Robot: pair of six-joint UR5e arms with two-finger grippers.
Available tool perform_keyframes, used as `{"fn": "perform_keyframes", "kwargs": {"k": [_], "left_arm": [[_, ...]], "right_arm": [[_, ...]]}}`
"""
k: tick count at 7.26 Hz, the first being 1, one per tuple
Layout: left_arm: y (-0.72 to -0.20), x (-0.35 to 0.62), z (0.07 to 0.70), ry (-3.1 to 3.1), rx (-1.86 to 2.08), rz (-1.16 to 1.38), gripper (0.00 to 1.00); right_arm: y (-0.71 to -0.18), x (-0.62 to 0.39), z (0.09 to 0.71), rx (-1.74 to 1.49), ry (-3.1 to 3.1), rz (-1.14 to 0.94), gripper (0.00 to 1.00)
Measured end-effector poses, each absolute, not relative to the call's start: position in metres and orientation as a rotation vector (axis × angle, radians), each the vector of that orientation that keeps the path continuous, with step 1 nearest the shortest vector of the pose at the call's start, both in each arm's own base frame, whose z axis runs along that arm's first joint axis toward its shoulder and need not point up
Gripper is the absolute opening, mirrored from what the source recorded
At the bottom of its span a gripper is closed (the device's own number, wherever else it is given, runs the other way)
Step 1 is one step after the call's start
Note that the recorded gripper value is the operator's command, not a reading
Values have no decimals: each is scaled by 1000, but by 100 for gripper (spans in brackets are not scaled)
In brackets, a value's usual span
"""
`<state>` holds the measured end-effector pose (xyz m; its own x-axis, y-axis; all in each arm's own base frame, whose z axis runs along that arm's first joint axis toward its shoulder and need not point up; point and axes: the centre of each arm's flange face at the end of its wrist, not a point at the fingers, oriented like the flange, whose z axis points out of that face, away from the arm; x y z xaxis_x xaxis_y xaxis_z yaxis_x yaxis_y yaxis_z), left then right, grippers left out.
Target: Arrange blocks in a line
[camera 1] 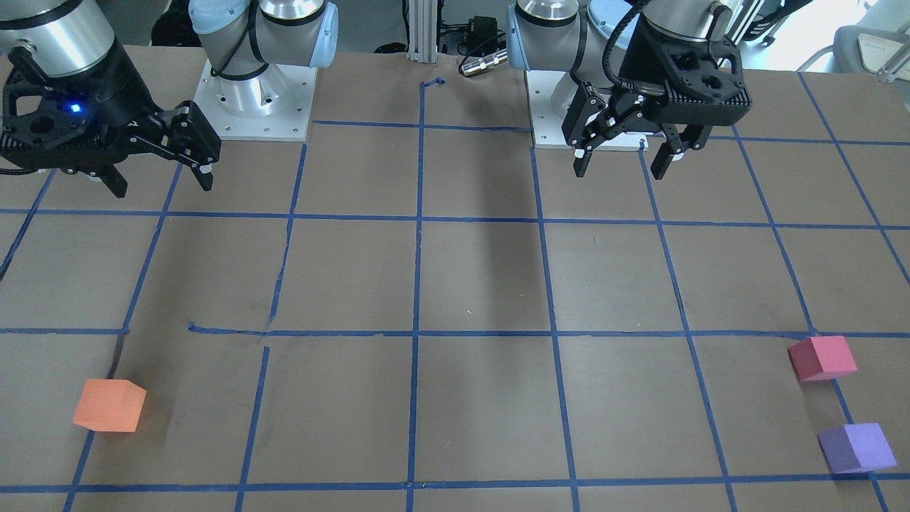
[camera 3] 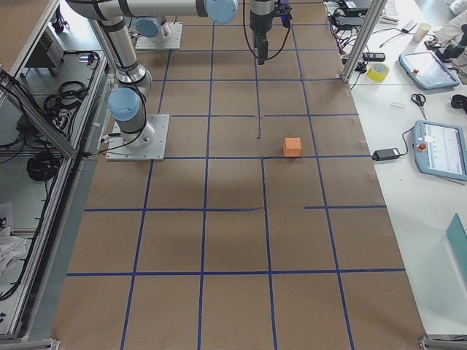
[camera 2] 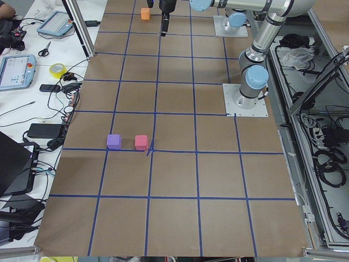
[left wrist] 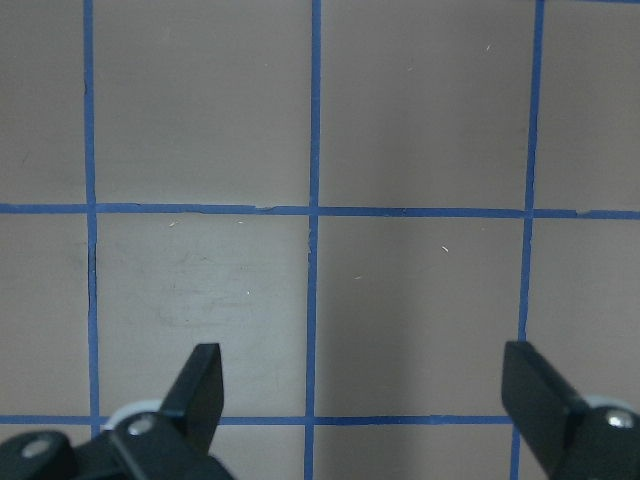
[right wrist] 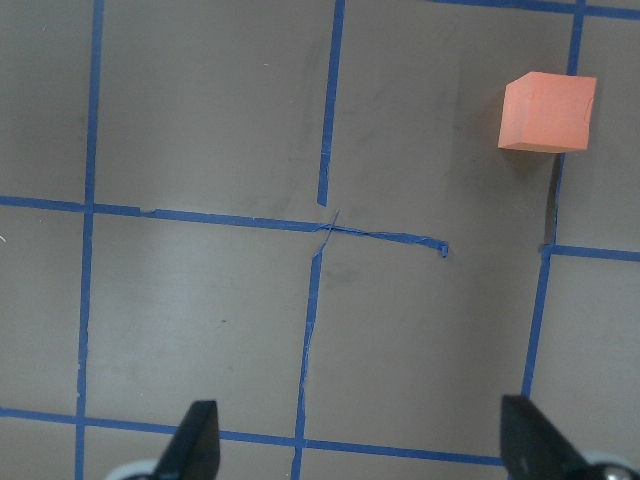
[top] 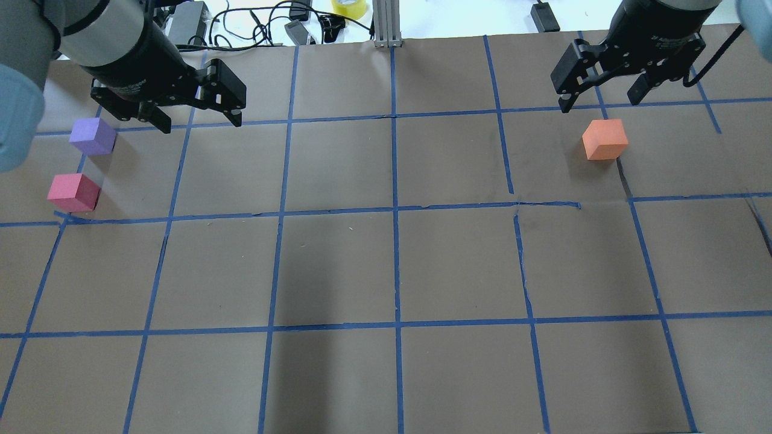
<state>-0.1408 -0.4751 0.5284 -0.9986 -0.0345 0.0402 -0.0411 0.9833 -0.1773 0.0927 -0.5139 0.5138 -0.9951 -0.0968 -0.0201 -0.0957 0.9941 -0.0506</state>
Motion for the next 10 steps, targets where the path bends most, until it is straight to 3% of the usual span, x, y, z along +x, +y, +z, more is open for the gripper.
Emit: {"fn": "perform_keyframes", "kwargs": {"k": [6, 10], "left_arm": [[-474, -141, 529, -3092, 58, 278, 100], [-474, -142, 529, -3093, 56, 278, 100]], "right_arm": [[-521, 79, 512, -119, 3148, -68, 100], [-593, 48, 438, -67, 3185, -20, 100]]}}
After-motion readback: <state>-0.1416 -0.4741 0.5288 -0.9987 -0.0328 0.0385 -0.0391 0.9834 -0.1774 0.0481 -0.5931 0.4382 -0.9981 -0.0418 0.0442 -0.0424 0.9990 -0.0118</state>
